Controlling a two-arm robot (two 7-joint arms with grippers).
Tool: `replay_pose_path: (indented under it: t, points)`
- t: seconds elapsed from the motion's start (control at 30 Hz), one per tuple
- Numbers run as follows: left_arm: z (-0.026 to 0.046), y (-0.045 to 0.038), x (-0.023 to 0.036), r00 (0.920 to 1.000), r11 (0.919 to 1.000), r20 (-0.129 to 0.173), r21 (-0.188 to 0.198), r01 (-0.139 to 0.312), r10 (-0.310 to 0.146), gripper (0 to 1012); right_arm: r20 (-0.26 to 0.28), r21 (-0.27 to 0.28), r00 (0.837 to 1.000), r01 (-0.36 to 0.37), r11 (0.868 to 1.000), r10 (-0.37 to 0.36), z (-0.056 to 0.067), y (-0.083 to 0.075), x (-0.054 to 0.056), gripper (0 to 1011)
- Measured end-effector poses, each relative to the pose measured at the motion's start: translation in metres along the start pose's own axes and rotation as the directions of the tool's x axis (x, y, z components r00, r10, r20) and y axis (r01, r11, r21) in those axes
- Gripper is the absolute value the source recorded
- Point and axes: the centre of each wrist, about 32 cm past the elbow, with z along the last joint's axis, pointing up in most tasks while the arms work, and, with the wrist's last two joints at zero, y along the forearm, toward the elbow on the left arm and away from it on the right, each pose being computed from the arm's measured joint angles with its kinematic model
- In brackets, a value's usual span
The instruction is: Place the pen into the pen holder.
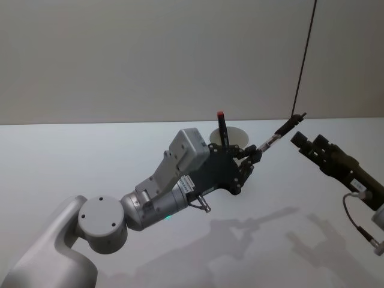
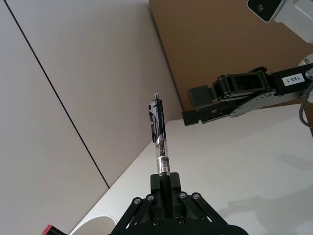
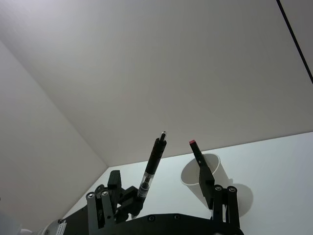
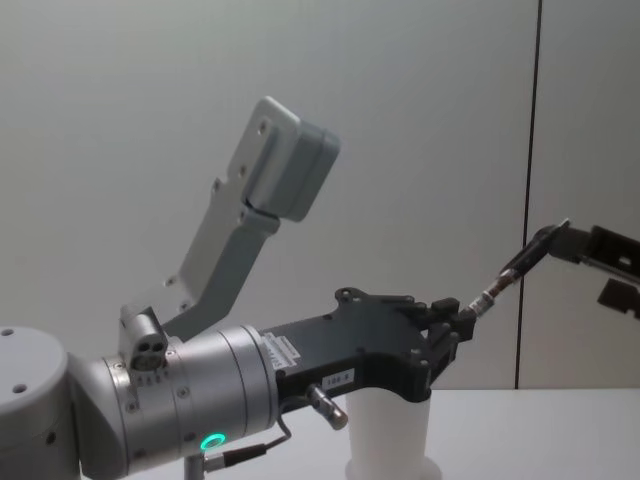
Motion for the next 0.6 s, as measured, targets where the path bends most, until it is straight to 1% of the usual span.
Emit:
replay_pose_path:
  t: [0.23,0.6]
  points:
    - [0.0000,0.0000,0.0000,1.0000,1.0000,0.000,0.000,0.000,0.000,120,-0.026,0.013,1.000,0.011,1.000,-0.010,-0.001,0.009,-0.004,1002]
    - [0.0000,0.0000,0.0000,1.0000,1.0000,0.000,0.000,0.000,0.000,120,-0.058,0.012,0.998,0.024,1.000,-0.024,-0.003,0.020,-0.008,1002]
